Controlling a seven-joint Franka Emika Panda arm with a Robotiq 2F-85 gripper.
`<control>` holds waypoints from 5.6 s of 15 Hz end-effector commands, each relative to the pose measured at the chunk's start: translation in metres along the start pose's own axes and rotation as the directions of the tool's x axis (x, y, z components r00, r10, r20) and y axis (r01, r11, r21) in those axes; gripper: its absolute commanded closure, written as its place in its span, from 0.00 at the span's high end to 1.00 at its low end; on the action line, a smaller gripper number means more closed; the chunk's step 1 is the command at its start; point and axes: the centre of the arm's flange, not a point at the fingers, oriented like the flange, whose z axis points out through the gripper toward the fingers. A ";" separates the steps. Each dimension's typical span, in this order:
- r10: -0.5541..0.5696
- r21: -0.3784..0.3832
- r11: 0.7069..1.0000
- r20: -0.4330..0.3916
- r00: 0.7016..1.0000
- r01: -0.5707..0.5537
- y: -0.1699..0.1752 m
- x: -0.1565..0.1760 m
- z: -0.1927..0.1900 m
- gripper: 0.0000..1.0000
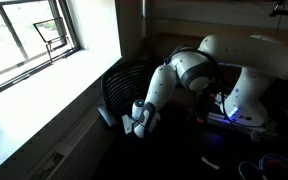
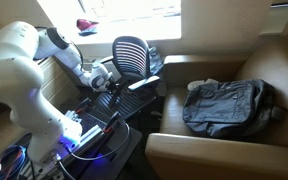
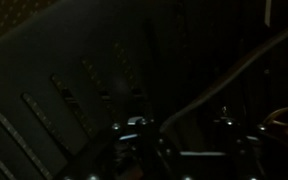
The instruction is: Move the bag from the chair to the couch and pick up the clothing belt and hang it on the chair
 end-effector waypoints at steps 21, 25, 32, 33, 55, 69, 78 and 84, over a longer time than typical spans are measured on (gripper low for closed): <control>0.269 -0.019 0.963 0.165 0.949 -0.270 -0.203 0.127 -0.186 0.00; 0.402 0.049 0.899 0.308 0.862 -0.436 -0.226 0.170 -0.254 0.00; 0.528 0.001 0.846 0.142 0.837 -0.534 -0.196 0.156 -0.220 0.00; 0.542 0.026 0.828 0.217 0.812 -0.560 -0.217 0.187 -0.258 0.01; 0.721 -0.024 0.070 0.692 0.034 -0.997 -0.322 0.345 -0.607 0.00; 0.445 -0.200 -0.313 0.833 -0.330 -0.928 -0.334 0.458 -0.667 0.00; 0.190 -0.616 -0.359 0.687 -0.701 -0.701 -0.348 0.409 -0.806 0.00; -0.033 -0.800 -0.271 0.564 -0.825 -0.535 -0.375 0.394 -0.875 0.00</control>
